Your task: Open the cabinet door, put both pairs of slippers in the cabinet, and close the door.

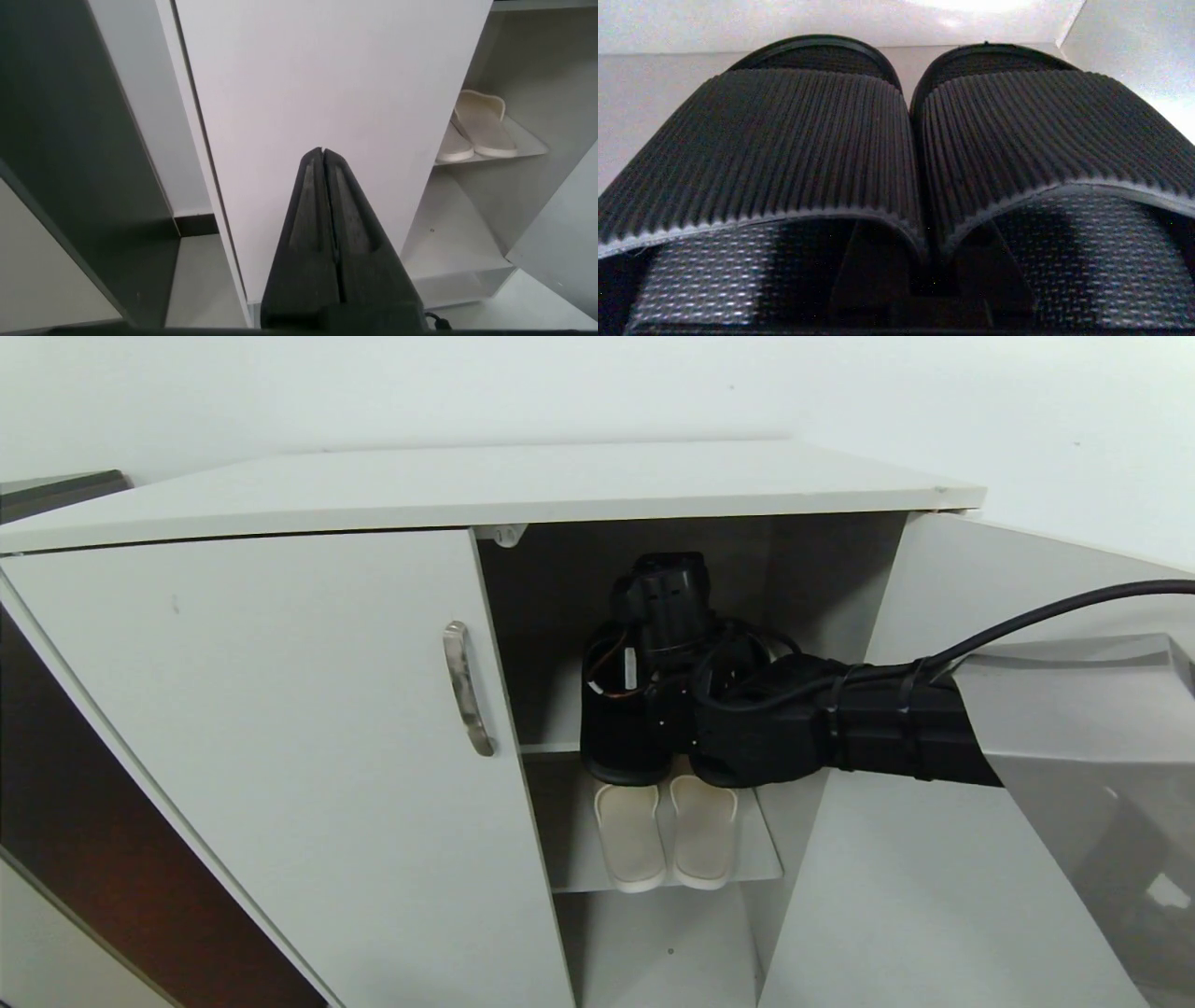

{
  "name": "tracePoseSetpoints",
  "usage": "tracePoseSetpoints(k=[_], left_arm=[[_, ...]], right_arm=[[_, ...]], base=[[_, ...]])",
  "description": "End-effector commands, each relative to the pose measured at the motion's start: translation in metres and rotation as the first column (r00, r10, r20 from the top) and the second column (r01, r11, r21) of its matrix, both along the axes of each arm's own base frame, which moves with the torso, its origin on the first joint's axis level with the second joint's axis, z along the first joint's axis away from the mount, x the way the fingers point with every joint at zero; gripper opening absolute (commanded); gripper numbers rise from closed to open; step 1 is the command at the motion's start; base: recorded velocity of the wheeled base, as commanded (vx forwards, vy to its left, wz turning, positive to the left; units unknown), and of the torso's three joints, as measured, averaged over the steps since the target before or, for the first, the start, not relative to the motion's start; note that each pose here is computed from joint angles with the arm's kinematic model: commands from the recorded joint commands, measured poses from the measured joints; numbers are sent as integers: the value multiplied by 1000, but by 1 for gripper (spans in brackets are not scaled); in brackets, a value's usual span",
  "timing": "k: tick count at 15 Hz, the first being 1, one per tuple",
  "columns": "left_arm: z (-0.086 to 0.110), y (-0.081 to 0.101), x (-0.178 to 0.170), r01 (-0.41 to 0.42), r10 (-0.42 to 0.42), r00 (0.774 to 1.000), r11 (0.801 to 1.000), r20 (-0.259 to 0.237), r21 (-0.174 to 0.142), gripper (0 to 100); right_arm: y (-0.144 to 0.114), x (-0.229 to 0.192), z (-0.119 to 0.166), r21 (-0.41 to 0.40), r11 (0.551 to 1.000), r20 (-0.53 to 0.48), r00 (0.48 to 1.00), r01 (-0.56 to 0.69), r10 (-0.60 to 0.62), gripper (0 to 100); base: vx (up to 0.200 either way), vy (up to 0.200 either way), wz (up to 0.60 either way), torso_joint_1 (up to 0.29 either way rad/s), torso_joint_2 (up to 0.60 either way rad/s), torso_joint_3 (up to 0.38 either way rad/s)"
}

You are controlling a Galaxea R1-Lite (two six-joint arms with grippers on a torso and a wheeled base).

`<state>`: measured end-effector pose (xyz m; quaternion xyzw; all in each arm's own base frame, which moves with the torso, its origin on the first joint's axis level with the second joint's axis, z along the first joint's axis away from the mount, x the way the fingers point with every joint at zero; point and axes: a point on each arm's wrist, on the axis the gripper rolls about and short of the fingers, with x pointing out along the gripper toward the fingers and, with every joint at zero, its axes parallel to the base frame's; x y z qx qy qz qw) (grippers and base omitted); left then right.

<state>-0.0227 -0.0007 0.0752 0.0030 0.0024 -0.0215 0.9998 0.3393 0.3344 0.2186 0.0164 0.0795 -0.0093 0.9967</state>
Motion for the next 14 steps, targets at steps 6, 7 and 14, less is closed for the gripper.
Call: tracePoseSetpoints(k=[6, 7, 14], left_arm=[[0, 0, 0, -2, 2, 1000, 1000, -1, 0, 0], [0, 0, 0, 0, 0, 1000, 1000, -3, -2, 0], [0, 0, 0, -2, 2, 1000, 1000, -1, -2, 0]], right_arm=[[-4, 13, -10, -13, 1000, -10, 1000, 25, -25, 0], [-5, 14, -10, -13, 1000, -10, 1000, 26, -27, 0], [-4, 15, -14, -25, 999, -17, 1000, 25, -26, 0]], base=[[0, 0, 0, 0, 0, 0], [0, 0, 0, 0, 0, 0], [0, 0, 0, 0, 0, 0]])
